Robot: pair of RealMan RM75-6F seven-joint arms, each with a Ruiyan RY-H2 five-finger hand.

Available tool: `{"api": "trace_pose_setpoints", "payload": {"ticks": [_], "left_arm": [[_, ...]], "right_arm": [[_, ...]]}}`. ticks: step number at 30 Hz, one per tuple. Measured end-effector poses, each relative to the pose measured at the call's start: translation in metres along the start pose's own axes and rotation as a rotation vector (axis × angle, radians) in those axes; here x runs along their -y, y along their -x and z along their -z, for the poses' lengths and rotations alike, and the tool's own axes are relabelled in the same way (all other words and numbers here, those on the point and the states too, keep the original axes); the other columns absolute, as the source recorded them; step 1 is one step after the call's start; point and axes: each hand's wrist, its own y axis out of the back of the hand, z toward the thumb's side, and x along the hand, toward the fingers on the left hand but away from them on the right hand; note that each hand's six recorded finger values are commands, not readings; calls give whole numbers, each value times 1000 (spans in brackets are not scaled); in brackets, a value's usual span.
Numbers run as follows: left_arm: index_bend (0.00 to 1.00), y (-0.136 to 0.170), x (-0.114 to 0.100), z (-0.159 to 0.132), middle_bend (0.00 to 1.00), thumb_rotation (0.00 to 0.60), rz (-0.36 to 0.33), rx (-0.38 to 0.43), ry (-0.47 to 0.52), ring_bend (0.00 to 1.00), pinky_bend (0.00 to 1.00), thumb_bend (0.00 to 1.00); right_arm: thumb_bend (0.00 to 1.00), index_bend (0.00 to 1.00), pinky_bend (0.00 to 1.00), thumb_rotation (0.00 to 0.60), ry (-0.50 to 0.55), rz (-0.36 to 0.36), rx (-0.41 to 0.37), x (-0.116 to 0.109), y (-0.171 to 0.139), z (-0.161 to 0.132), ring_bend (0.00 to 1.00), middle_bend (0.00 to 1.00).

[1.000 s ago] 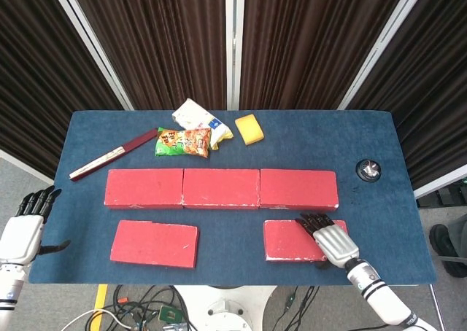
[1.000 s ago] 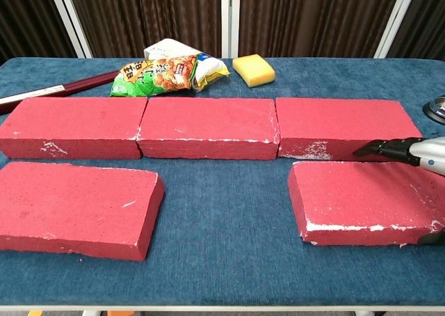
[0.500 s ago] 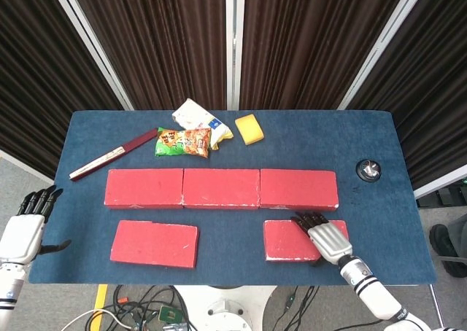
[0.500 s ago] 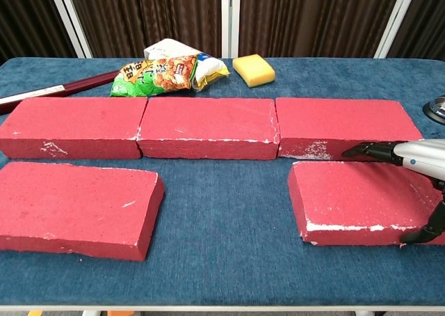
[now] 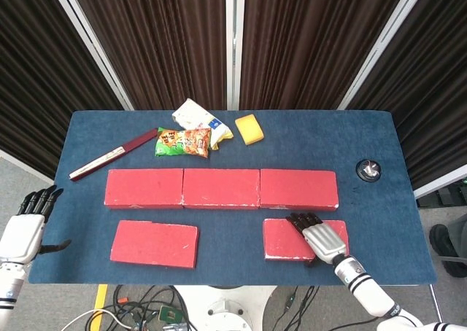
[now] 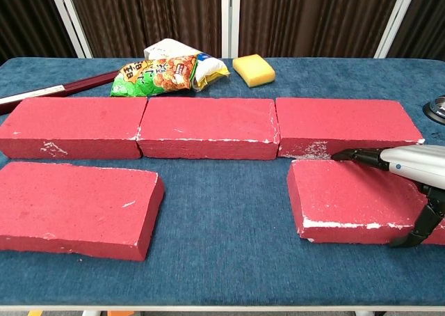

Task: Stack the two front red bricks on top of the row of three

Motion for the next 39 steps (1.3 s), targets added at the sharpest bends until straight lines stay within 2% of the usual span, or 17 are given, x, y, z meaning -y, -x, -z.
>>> {"api": "trace_pose_setpoints", "payload": {"ticks": [18,23,27,34,39], "left_arm": [[8,0,0,0,0,600,-7,3,-2,0,0,0],[8,0,0,1,0,600,-10,4,-1,0,0,0],[8,-1,0,0,0,600,-15,9,-2,0,0,0],[9,-1,-1,0,0,600,-22,12,-6,0,0,0],[9,0,-2,1,0,600,-21,8,-4,0,0,0]], "right_arm": [[0,0,9,600,18,2,9,4,6,1,0,17],[0,0,169,600,23,38,9,0,7,0,73,135],[0,0,274,600,24,63,8,-3,6,1,115,188],[0,0,300,600,21,72,6,-9,3,1,136,211],[0,0,300,600,15,126,-20,-27,-9,-6,136,212]]}}
